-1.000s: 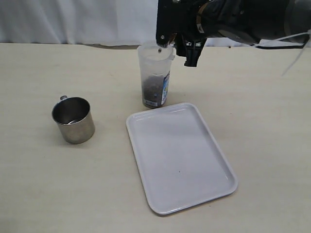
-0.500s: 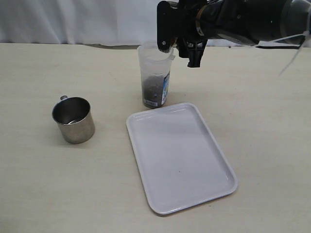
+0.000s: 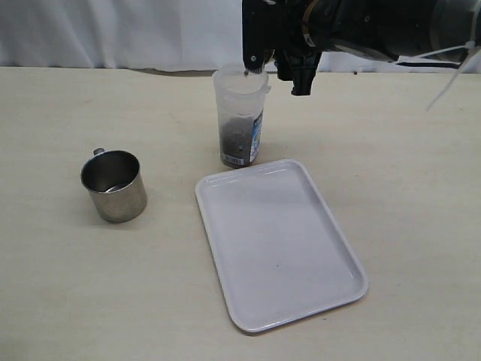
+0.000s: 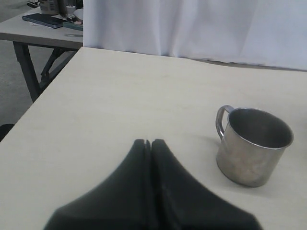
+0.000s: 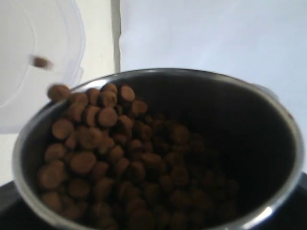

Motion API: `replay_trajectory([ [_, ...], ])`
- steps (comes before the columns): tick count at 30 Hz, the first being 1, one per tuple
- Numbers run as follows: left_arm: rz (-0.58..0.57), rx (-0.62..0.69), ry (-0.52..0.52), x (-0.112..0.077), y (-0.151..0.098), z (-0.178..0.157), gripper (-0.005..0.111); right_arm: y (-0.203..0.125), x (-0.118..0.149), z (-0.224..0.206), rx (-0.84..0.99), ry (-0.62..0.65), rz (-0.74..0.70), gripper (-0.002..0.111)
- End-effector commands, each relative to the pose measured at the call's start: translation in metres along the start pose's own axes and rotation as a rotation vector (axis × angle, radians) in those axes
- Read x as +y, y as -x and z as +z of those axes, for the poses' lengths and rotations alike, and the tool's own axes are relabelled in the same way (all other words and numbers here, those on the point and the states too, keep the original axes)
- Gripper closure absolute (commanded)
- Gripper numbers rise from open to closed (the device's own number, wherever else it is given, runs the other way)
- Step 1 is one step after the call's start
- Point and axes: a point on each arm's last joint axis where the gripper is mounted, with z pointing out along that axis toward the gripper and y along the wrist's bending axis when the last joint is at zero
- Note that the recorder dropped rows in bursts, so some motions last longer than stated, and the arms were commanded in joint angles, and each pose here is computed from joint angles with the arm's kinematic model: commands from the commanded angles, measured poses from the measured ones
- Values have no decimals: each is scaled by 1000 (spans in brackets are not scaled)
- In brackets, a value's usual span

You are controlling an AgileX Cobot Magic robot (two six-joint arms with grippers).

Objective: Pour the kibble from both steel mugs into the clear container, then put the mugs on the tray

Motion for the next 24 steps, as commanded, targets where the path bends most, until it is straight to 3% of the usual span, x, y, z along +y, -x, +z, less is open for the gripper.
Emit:
replay_trajectory([
  [1,3,-9,-5,0,0,0,107,1,-6,-2,-9,-26,-20,103],
  [24,3,-12,-5,0,0,0,107,3,-8,-2,-28,-50,-96,103],
])
